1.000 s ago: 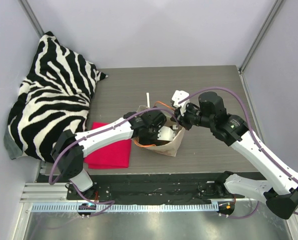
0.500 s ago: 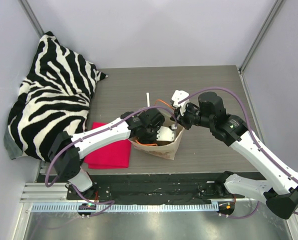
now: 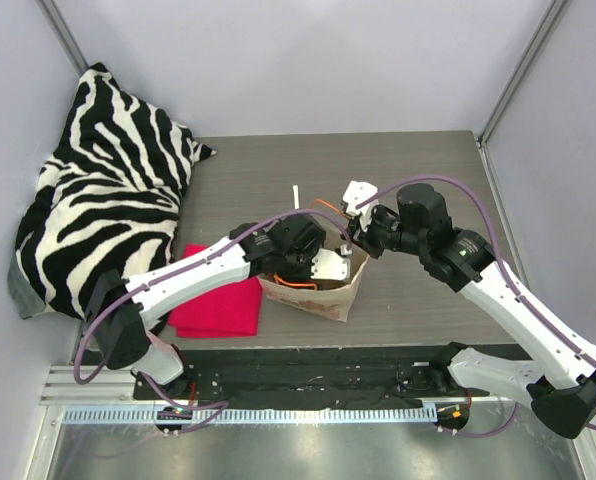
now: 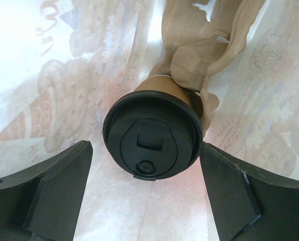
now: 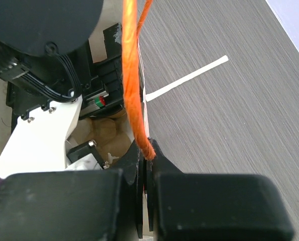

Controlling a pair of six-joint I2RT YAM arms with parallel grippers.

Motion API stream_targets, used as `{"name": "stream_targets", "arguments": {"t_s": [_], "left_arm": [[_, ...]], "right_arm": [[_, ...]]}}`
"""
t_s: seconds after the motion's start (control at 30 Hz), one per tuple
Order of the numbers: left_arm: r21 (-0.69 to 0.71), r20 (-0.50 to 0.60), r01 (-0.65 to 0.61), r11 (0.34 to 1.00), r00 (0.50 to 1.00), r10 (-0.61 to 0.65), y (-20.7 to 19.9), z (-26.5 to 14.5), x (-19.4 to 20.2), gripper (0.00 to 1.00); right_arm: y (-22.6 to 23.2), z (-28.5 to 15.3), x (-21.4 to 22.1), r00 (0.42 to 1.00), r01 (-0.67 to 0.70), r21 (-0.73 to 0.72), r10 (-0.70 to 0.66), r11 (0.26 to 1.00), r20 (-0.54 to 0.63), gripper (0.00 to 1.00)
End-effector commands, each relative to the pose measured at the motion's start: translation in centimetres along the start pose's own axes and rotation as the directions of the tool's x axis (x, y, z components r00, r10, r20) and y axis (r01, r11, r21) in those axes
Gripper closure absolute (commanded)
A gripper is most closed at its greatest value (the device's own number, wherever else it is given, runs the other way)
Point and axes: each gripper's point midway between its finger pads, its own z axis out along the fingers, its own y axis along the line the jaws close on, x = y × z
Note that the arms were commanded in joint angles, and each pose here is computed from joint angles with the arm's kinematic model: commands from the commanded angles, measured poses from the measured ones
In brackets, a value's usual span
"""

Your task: Pack the takeout coffee

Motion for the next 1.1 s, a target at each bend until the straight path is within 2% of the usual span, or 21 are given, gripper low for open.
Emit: {"name": "stream_targets", "arguments": {"t_s": [0.0, 0.13, 0.53, 0.93, 1.07], "left_arm": [[-0.067, 0.096, -0.006, 0.998, 0.995, 0.012, 1.5, -2.2, -2.0, 0.06], [-0.049, 0.142, 0.002, 0.999, 0.990, 0.005, 1.5, -3.2, -2.5, 0.00], [-0.030, 0.246, 0.052, 0.998, 0.968, -0.043, 1.8, -5.4, -3.0, 0.00], [-0.129, 0.378, 0.079, 0.989, 0.926, -0.025, 3.7, -7.7, -4.1, 0.01], [-0.153, 0.391, 0.088, 0.984, 0.920, -0.021, 4.1, -7.9, -4.3, 0.00]], "right_arm": [[-0.6, 0.3, -0.9, 0.999, 0.031, 0.010, -0.031, 0.999, 0.036, 0.99], [-0.8, 0.4, -0.9, 0.999, 0.038, 0.010, -0.039, 0.999, 0.037, 0.99], [-0.7, 0.5, -1.1, 0.995, 0.077, 0.003, -0.077, 0.997, 0.059, 0.99], [-1.4, 0.7, -1.4, 0.993, 0.102, 0.028, -0.104, 0.994, 0.064, 0.99], [-1.4, 0.8, -1.5, 0.992, 0.102, 0.025, -0.103, 0.995, 0.066, 0.99]]}}
